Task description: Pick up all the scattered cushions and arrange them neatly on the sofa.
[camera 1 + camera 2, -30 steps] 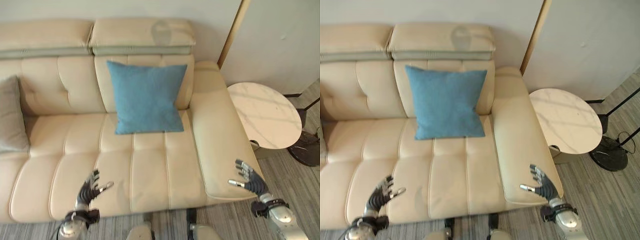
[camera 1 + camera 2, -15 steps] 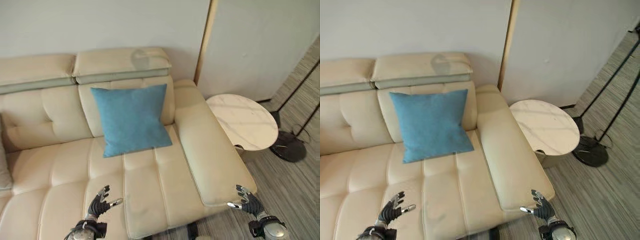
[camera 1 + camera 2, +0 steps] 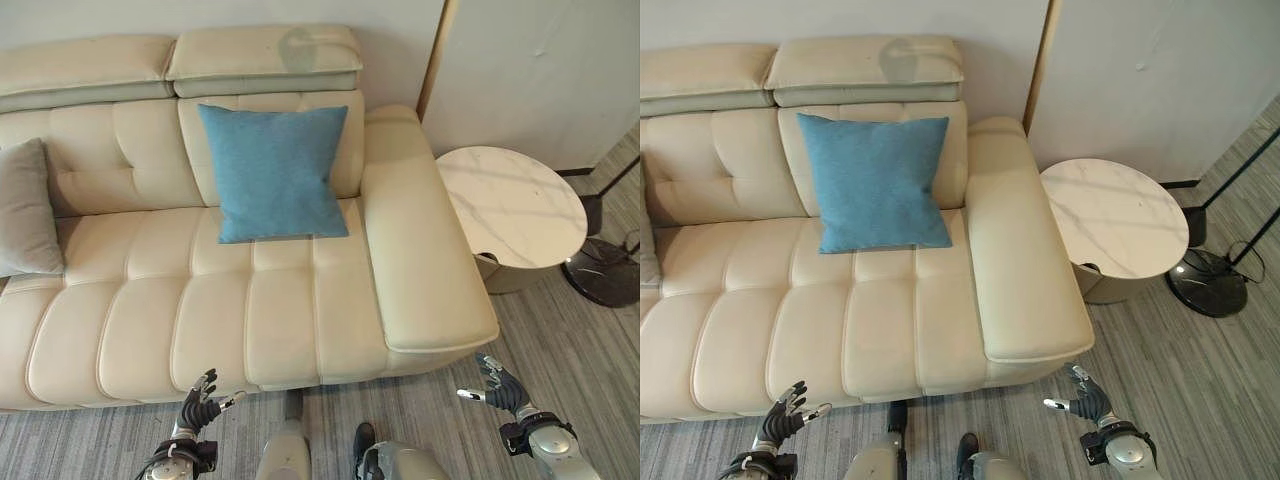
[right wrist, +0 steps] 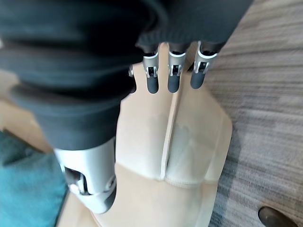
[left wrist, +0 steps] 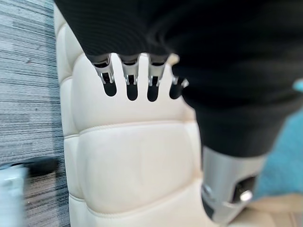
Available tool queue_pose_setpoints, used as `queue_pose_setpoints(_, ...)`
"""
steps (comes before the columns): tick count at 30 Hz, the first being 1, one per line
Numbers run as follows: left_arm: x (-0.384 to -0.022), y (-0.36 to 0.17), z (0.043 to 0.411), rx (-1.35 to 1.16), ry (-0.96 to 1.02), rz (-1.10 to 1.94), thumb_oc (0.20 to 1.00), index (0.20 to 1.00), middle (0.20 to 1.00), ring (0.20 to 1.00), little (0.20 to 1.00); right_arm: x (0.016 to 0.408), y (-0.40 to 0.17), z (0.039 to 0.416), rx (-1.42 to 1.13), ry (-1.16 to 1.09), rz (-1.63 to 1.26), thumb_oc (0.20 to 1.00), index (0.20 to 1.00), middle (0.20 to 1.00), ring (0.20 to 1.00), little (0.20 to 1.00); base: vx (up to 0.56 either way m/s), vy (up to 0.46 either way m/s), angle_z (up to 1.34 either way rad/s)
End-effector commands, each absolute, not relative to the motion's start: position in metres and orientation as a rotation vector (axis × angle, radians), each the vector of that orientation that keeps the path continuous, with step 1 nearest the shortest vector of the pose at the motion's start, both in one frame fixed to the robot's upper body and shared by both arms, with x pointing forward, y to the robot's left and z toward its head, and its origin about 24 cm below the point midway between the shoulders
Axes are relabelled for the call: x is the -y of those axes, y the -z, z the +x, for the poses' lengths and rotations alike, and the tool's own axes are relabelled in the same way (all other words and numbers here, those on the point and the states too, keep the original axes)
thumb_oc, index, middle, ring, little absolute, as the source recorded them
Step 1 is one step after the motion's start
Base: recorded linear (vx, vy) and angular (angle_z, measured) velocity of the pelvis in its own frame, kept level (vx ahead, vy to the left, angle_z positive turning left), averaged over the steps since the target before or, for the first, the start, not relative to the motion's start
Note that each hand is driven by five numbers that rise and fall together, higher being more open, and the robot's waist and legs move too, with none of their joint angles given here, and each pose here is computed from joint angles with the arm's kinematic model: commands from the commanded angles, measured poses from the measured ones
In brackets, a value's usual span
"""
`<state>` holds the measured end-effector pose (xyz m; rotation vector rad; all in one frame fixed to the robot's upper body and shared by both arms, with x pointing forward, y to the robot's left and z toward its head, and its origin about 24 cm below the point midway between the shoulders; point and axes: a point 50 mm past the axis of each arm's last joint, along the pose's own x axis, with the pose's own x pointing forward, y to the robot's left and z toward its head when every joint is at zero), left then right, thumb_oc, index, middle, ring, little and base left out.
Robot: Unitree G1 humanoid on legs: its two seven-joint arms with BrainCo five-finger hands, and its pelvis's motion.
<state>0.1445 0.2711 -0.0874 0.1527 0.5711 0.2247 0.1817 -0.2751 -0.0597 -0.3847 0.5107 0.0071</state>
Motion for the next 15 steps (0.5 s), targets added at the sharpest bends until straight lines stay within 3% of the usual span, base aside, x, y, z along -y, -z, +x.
queue_pose_setpoints(1, -0.279, 0.069, 0.166, -0.46, -0.213, 0.184, 1.0, 1.0, 1.0, 1.0, 1.0, 0.275, 0.044, 0.196, -0.405, 0.007, -0.355, 1.0, 1.0, 1.0, 1.0, 1.0, -0.1, -0.007, 0.24)
queue_pose_setpoints(15, -0.286, 0.071, 0.156, -0.497, -0.205, 0.222, 1.0, 1.0, 1.0, 1.0, 1.0, 0.275, 0.067, 0.173, -0.525, 0.019, -0.323, 1.0, 1.0, 1.0, 1.0, 1.0, 0.03, 0.043, 0.16)
